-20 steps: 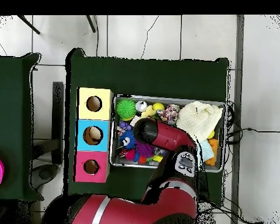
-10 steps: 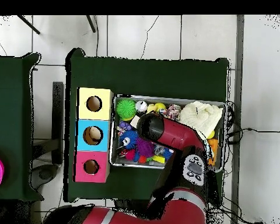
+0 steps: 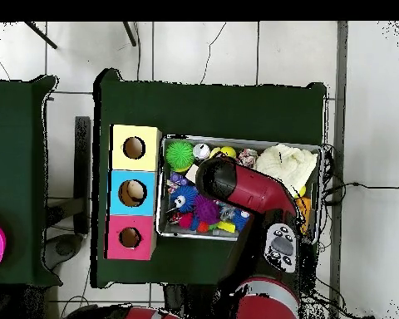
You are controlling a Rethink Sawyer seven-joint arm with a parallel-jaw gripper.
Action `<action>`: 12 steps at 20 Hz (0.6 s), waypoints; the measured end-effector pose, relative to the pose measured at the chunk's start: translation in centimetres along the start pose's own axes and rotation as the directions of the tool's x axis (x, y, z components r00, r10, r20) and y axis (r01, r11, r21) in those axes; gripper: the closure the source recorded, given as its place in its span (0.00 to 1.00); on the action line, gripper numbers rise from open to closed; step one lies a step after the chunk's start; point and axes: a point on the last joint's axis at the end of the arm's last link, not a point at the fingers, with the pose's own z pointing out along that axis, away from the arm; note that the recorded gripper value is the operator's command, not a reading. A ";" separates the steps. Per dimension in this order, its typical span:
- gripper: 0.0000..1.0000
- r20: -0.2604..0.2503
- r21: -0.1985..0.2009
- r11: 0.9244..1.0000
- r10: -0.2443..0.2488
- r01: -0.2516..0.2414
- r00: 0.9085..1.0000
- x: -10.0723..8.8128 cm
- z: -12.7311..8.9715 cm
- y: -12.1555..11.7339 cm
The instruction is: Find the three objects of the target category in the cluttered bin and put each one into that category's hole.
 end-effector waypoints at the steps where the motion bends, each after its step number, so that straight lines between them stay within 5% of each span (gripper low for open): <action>1: 0.00 0.001 -0.001 1.000 0.000 0.000 1.000 0.0 -0.1 0.0; 12: 0.00 0.002 -0.002 1.000 -0.007 0.007 1.000 0.2 -0.2 0.4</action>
